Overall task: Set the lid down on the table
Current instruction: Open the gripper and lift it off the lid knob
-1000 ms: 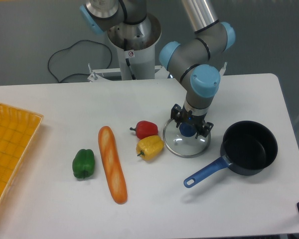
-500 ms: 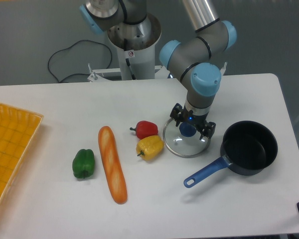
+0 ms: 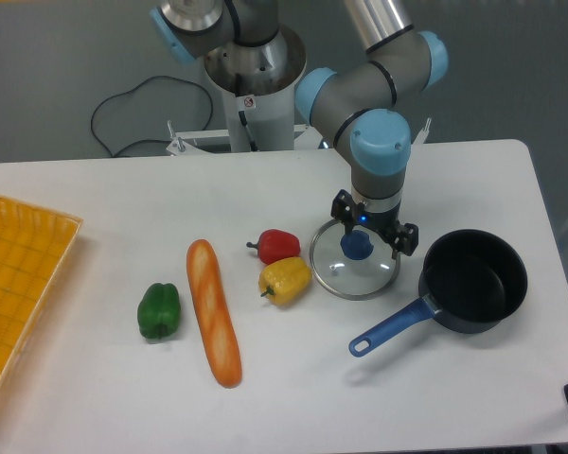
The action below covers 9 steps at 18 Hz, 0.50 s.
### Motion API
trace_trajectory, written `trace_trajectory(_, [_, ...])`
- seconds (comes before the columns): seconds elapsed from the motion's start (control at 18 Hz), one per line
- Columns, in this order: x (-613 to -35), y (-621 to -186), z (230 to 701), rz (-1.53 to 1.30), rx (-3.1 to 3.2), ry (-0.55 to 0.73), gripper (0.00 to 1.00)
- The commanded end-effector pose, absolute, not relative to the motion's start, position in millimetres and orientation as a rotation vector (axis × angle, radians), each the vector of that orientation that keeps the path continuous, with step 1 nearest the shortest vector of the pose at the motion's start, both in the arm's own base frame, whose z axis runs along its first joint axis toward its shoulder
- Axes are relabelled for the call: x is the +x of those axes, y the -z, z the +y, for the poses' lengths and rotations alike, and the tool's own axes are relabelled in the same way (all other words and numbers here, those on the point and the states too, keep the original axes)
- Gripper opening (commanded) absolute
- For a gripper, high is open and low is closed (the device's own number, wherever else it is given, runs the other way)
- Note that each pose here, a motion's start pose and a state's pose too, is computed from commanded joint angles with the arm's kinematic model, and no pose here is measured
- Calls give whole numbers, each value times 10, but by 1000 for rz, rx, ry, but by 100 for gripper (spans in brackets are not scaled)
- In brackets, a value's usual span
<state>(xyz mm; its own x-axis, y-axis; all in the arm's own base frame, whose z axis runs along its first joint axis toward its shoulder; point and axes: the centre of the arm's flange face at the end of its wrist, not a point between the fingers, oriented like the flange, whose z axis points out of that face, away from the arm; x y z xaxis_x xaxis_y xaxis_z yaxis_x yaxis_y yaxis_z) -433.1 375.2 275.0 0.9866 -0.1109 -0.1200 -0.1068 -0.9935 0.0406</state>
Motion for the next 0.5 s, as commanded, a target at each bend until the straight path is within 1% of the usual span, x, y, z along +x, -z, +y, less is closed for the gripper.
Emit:
trace_trajectory(0.17, [-4453,-3047,3800,-226,3135,265,100])
trace_trajectory(0.33, [-4591,-3570,3958,-465,3164,388,100])
trace_trajectory(0.5, [-4513,-3846,3924,-504,3142,385,100])
